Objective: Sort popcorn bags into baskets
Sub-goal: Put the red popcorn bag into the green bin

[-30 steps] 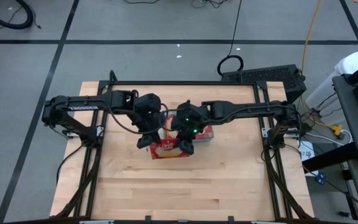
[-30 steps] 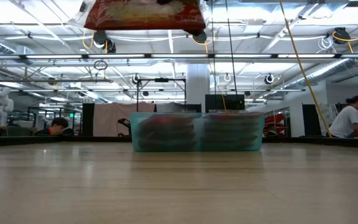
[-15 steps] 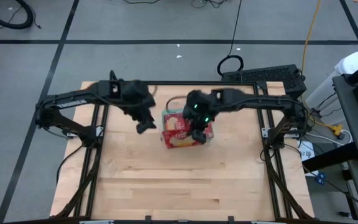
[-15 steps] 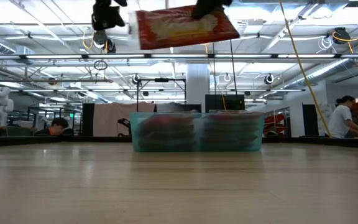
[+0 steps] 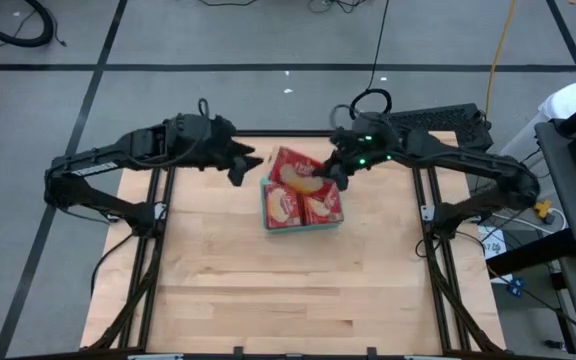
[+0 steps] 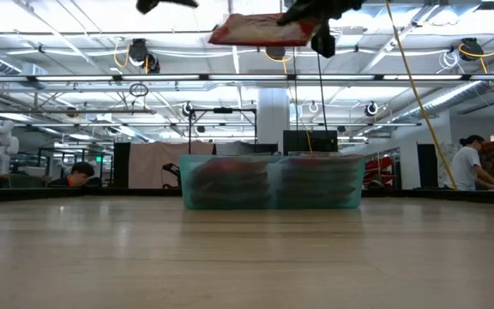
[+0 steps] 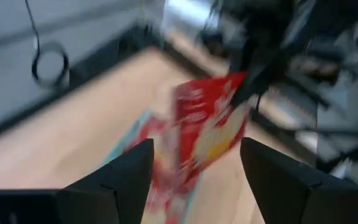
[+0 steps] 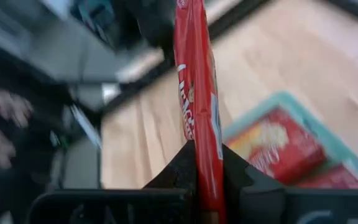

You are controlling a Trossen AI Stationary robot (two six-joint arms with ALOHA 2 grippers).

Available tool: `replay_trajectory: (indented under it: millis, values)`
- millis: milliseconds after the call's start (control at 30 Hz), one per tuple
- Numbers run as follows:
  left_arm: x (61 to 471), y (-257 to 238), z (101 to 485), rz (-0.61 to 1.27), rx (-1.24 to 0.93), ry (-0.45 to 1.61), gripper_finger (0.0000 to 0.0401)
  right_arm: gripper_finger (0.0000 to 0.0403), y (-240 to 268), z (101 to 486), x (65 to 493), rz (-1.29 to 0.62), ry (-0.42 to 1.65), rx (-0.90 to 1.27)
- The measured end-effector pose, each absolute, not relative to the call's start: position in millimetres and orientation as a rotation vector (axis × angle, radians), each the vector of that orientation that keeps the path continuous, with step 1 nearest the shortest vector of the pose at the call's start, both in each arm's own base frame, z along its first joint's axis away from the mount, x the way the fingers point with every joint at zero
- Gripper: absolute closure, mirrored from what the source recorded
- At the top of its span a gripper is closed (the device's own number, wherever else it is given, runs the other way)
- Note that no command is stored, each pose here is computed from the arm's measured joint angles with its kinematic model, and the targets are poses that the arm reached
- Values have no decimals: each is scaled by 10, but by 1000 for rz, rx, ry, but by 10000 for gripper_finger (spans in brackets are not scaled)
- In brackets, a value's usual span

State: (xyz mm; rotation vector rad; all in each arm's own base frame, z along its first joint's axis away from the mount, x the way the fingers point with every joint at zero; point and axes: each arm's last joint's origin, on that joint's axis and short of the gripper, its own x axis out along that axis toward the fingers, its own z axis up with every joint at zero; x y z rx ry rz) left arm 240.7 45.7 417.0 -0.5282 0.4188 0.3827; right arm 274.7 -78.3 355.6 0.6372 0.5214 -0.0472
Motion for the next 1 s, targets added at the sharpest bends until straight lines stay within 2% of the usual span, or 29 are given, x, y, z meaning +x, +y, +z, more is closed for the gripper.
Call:
replay_trajectory:
  millis: [267,567,800,1000]
  values:
    - [2693,373,4248,477,-506,190,158,388,-838,3379,2368,-84,113,669]
    - [2956,431,4053,386,-649,-191,158,388,-816,3320,2109,-69,-389,690]
    - [3060,507,3637,300,-719,-338,158,388,-788,3234,2251,-39,-402,755]
    - [3192,519,3525,197,-739,-393,158,388,-750,3199,2494,4,-377,804]
